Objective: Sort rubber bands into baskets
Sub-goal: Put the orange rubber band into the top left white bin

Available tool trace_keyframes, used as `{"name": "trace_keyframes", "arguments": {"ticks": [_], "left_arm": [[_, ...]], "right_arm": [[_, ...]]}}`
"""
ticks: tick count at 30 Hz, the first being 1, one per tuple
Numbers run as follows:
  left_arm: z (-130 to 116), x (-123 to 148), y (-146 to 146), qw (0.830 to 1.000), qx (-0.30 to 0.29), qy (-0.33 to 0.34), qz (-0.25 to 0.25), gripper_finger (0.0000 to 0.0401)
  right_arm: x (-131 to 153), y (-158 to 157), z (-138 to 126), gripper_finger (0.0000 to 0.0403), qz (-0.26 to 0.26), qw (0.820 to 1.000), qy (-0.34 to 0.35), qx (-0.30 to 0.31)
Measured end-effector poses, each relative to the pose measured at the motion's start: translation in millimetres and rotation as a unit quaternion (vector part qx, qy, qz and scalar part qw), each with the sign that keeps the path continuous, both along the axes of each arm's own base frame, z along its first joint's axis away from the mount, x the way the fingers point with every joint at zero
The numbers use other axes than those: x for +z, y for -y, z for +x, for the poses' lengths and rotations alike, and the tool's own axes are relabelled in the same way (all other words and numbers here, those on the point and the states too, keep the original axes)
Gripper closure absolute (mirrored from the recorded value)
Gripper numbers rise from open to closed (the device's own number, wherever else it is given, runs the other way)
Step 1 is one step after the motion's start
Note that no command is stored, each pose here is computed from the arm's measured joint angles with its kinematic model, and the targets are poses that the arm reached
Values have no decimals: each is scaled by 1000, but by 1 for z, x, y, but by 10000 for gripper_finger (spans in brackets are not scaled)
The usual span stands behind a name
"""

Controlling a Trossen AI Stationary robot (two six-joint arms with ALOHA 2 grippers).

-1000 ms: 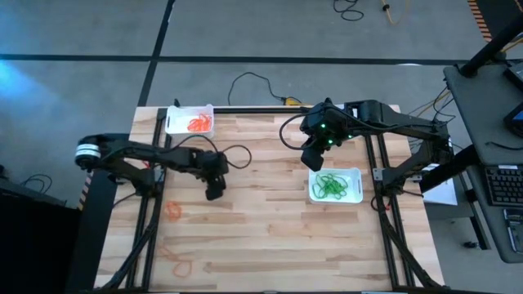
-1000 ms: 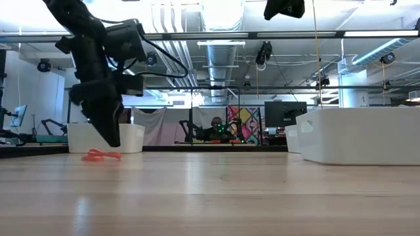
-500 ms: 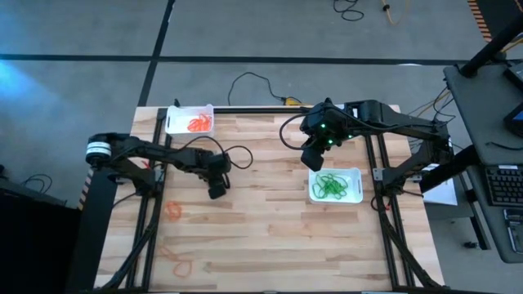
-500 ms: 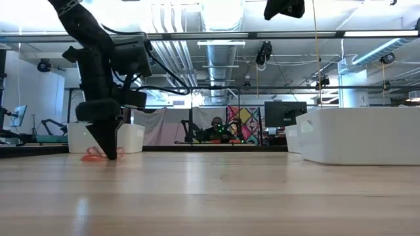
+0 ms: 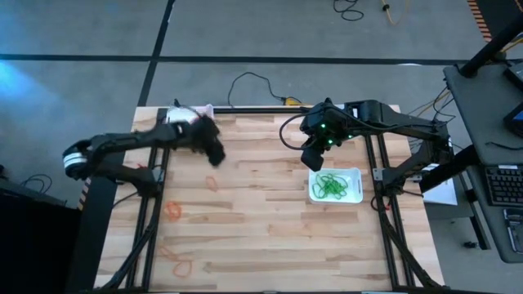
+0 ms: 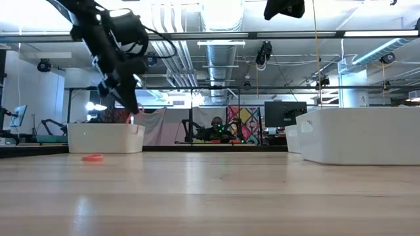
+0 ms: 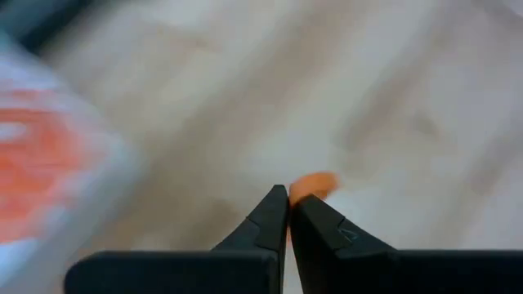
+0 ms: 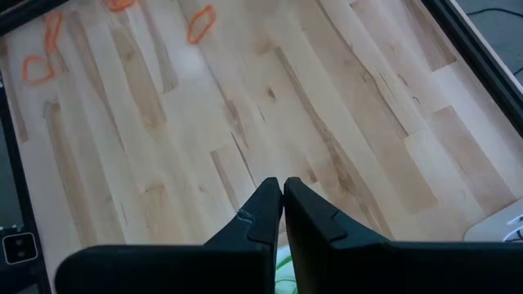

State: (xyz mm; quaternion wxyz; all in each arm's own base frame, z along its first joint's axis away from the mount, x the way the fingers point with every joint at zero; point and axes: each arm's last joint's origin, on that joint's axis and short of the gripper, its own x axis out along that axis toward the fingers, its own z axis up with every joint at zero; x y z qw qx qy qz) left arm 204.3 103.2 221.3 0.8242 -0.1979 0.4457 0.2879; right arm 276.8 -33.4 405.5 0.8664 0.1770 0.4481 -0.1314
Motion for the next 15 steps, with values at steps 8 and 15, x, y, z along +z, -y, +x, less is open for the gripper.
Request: {"name": "trace_keyframes", "arguments": {"ticks": [8,15], "left_arm": [[-43,39,-82,986,162,-35,31,401],[-58,25,-123,972,223,-71,1,401]], "right_arm": [[0,0,0,390,0,1000,0,0],[0,0,0,390,0,1000,0,0]]}}
